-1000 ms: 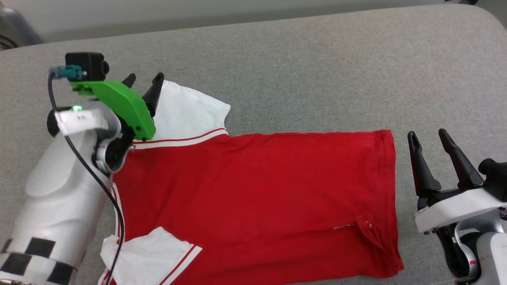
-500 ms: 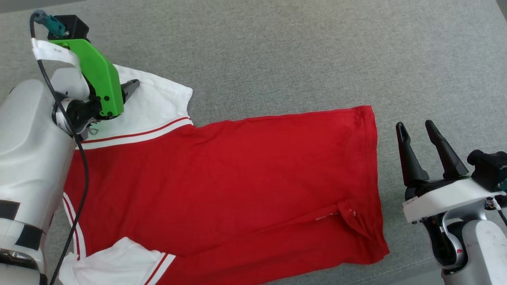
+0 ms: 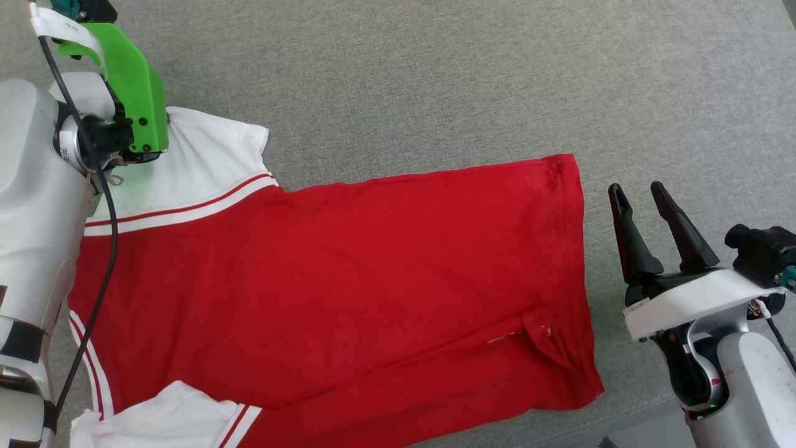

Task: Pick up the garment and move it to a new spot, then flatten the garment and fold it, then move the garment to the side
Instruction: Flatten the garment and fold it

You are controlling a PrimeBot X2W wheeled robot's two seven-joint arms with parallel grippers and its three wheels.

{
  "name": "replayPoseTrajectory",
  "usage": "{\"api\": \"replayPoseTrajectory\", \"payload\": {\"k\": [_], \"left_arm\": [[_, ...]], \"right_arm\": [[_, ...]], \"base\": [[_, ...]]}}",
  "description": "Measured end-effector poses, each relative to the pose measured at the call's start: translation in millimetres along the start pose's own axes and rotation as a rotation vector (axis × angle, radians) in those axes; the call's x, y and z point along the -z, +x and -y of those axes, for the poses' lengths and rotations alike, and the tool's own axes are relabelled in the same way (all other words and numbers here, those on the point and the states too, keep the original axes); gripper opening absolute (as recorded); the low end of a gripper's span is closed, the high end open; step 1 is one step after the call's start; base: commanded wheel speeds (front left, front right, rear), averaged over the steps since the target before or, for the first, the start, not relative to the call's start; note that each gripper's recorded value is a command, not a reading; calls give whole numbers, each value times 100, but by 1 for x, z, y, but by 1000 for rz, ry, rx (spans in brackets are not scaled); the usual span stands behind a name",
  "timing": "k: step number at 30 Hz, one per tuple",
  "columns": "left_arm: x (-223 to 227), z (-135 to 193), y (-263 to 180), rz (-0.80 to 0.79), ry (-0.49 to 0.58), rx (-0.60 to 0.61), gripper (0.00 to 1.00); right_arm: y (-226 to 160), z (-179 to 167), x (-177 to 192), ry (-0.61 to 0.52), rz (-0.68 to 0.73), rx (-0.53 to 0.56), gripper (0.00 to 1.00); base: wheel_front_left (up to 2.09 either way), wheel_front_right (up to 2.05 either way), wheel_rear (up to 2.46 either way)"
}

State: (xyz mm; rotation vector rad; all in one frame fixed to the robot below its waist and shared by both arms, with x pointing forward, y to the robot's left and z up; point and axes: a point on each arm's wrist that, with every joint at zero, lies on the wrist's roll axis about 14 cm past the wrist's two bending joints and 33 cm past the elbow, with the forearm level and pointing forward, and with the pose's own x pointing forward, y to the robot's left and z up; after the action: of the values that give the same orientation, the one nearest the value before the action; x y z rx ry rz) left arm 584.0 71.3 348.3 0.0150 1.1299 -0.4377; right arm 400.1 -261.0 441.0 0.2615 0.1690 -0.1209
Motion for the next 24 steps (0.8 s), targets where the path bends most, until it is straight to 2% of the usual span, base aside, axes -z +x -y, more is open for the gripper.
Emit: {"api": "replayPoseTrajectory", "payload": {"k": [6, 13, 19, 24], "left_arm": [[-6, -2, -12, 59, 8, -20, 0], [-13, 0, -38, 147, 24, -22, 0], [-23, 0, -65, 247, 40, -15, 0], [-24, 0, -80, 286, 58, -14, 0]], "right_arm": [[6, 3, -1, 19, -79, -30, 100], [19, 11, 13, -16, -308, -72, 100], [30, -9, 31, -63, -508, -163, 100], [45, -29, 40, -109, -585, -225, 100]], "base": [[0, 0, 0], [0, 0, 0], [0, 0, 0], [0, 0, 0]]}}
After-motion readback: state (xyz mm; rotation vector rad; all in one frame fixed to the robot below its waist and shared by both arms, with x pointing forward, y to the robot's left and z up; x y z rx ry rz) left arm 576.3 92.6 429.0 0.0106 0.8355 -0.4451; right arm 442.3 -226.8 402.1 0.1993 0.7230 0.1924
